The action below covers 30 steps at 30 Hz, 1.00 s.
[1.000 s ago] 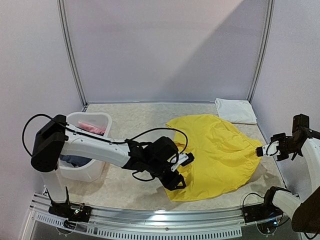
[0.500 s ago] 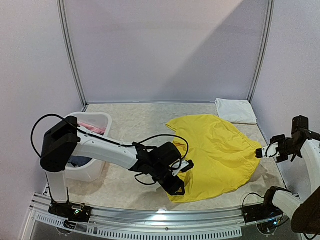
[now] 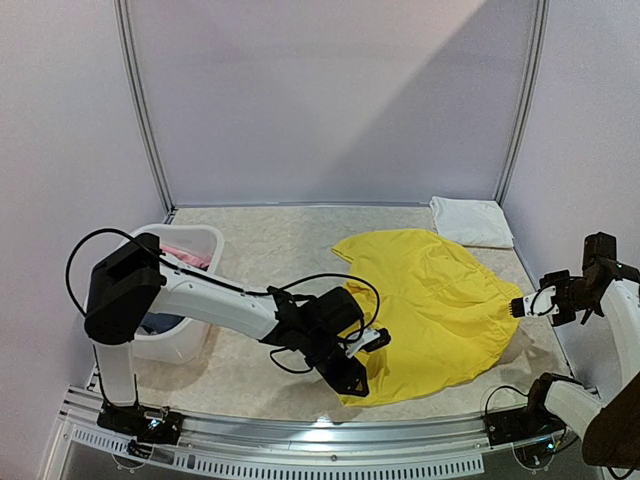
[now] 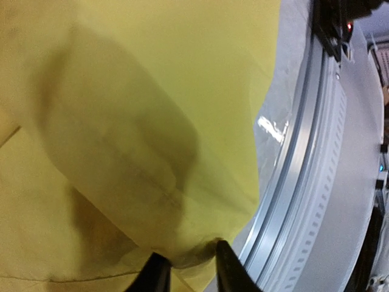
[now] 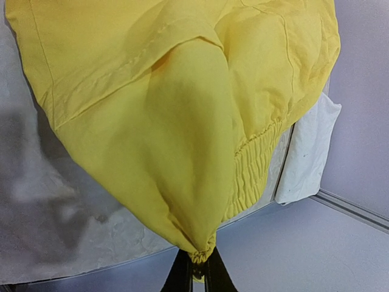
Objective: Fold and stack the mixed laundry pile
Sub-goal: Pick up the crumpled shorts from the center of the board.
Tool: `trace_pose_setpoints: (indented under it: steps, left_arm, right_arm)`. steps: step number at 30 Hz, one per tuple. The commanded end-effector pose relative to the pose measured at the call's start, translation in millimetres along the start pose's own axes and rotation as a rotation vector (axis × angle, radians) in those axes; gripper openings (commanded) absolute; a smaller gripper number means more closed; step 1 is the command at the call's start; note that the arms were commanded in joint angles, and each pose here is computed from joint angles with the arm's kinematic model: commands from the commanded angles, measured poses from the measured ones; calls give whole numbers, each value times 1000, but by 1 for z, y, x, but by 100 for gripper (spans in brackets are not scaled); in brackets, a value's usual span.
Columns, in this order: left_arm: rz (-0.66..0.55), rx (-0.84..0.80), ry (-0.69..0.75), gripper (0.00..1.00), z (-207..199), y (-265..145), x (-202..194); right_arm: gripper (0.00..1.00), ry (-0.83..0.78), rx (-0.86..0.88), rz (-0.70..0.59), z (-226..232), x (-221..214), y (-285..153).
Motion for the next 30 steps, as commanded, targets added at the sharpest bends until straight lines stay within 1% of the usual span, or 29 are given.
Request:
trace_pose_setpoints:
  steps: [1, 4, 6, 7, 9, 10, 11, 12, 14, 16, 20, 22, 24, 26, 30]
  left_arm:
    - [13, -30, 14, 16, -6, 3, 0]
    - [3, -13, 33, 0, -7, -6, 2]
    - [-14, 17, 58, 0, -9, -20, 7]
    - [-35, 42, 82, 0, -12, -34, 12]
    - [-71, 127, 131, 0, -9, -61, 20]
    - [-99, 170, 149, 0, -7, -80, 25]
    - [-127, 219, 160, 0, -4, -100, 31]
    - [-138, 276, 161, 0, 2, -119, 32]
    - [-211, 401, 168, 0, 13, -164, 42]
    - [-315, 529, 168, 0, 20, -214, 54]
    - [-571, 775, 150, 0, 25, -319, 77]
    - [-664, 849, 154, 0, 19, -360, 83]
    - [-724, 924, 162, 0, 14, -393, 88]
    - [-764, 977, 184, 0, 7, -417, 94]
    - [-849, 1050, 206, 0, -11, -461, 102]
  right_arm:
    - [0, -289, 2, -14, 4, 3, 3]
    - [0, -273, -16, -9, -1, 2, 2]
    - [0, -245, -58, -12, -14, 2, -2]
    - [0, -225, -85, -19, -25, 3, -8]
    - [0, -130, -144, -50, -53, 5, -25]
    - [0, -87, -167, -73, -71, 5, -33]
    - [0, -3, -193, -97, -88, 6, -45]
    - [0, 49, -211, -120, -105, 6, -56]
    - [0, 166, -243, -167, -138, 5, -75]
    - [0, 282, -269, -223, -164, 6, -90]
    - [0, 350, -327, -300, -198, 13, -107]
    - [0, 363, -354, -311, -210, 17, -114]
    - [0, 386, -371, -314, -221, 19, -122]
    - [0, 413, -392, -320, -235, 23, -138]
    - [0, 451, -311, -365, -241, 41, -159]
Point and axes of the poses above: each gripper's point midway between its finger pads, its own y axis out along the fingers, its own z axis along the line the jaws close on, x = y × z, the point moved 2 cm from there along -y, back along the fingers, and after that the axes turned 1 degree about -y, right-handed, at the moved point
